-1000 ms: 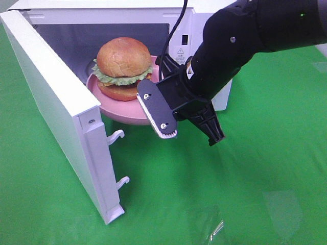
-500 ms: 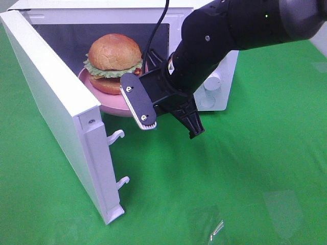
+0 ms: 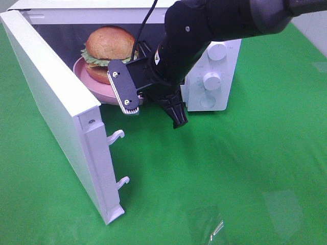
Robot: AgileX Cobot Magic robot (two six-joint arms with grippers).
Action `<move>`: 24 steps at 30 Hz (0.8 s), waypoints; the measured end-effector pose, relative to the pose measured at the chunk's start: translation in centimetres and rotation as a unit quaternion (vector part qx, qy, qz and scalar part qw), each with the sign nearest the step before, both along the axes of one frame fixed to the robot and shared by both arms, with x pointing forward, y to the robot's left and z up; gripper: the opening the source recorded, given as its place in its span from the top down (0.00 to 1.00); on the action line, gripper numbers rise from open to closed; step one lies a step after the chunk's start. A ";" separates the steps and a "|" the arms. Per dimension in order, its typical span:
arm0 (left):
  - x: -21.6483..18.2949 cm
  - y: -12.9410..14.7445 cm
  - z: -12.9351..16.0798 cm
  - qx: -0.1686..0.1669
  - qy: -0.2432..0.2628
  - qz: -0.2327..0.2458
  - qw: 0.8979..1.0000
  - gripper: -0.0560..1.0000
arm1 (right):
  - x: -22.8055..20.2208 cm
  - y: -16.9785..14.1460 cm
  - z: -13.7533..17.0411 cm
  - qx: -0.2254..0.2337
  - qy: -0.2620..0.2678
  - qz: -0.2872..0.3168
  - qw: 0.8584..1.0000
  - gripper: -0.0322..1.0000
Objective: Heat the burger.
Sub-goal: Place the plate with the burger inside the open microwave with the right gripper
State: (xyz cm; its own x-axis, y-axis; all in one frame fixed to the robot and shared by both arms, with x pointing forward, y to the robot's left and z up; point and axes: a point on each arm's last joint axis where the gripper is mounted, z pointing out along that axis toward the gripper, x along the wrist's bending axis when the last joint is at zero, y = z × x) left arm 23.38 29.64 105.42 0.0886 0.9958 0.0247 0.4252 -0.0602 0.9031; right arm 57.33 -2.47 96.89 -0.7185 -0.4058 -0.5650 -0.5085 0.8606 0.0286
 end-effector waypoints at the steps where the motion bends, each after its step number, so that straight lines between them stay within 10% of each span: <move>1: 0.0 0.0 0.0 0.000 0.000 0.000 1.000 0.01 | 0.3 0.2 -0.1 -0.001 0.003 -0.003 1.000 0.93; 24: 0.0 0.0 0.0 0.000 0.000 0.000 1.000 0.01 | 3.8 2.8 -1.9 0.014 0.030 -0.065 0.997 0.93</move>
State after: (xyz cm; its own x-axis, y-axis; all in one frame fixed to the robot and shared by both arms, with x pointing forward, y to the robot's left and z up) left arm 23.38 29.64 105.42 0.0886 0.9958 0.0247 0.4252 -0.0602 0.9031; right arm 61.15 0.33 94.99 -0.7968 -0.2913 -0.5294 -0.3892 0.9176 0.0810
